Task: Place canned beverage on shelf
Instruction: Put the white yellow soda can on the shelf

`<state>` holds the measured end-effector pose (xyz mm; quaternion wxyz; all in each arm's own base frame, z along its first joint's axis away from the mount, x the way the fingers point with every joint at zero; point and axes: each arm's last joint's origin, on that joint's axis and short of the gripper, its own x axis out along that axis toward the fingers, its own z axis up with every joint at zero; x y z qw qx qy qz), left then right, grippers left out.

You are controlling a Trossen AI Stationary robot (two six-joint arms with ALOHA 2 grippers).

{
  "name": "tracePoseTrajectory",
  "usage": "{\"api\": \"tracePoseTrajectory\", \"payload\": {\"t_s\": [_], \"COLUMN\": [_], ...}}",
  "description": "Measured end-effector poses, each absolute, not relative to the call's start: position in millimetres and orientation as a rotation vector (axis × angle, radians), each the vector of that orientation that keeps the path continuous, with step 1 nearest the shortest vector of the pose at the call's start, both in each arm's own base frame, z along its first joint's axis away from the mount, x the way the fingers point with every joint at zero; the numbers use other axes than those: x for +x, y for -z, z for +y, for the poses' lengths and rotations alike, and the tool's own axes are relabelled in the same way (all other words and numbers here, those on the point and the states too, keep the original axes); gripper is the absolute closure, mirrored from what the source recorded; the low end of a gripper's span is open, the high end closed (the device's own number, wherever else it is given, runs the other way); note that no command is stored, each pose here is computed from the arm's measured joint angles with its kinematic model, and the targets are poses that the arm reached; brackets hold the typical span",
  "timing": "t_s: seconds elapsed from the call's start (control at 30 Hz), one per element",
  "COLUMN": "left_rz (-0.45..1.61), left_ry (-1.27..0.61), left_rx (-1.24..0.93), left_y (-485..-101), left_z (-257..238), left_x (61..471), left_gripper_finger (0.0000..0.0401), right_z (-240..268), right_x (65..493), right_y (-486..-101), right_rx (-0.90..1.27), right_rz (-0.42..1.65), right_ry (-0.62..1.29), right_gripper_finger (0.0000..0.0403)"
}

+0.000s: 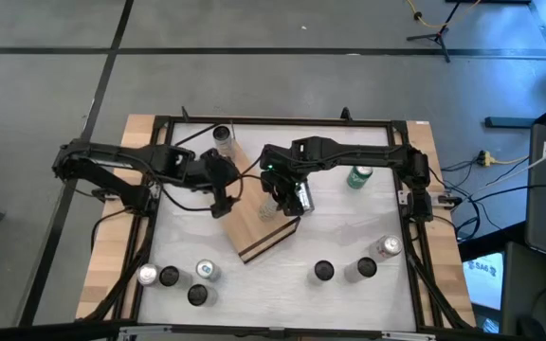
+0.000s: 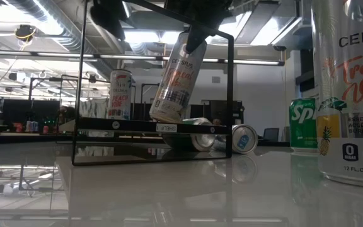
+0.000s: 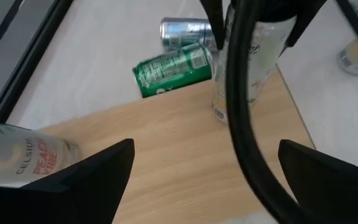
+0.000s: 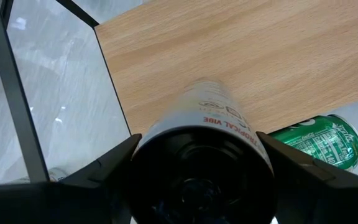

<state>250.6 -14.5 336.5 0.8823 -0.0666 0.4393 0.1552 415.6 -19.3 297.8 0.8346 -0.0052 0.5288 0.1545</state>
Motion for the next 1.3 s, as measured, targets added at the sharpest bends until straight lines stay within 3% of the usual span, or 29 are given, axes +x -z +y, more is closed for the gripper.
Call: {"api": "tracePoseTrajectory", "payload": {"t_s": [0.4,0.7,1.07,1.3], "left_rz": [1.041,1.038,1.024,1.023], "left_ry": [-0.325,-0.275,-0.260,-0.259], "left_rx": [-0.096,-0.077,-0.088,-0.084], "left_y": [-303.3,-311.1,-317.3,-317.3], "left_z": [-20.5,-36.7,-46.4,-47.7], "left_x": [280.3,268.3,258.9,258.6], "left_gripper_finger": [0.0015,0.0015,0.0015,0.0015], "right_z": [-19.3,-19.2,-19.4,-19.2], "right_x": [415.5,415.5,416.0,415.4], "right_y": [-297.5,-297.5,-294.7,-294.7], "right_rx": [-0.011,-0.012,-0.013,-0.013], "right_rz": [1.121,1.121,1.133,1.139], "right_ry": [-0.327,-0.328,-0.322,-0.322], "right_gripper_finger": [0.0132,0.0130,0.0036,0.0027]}}
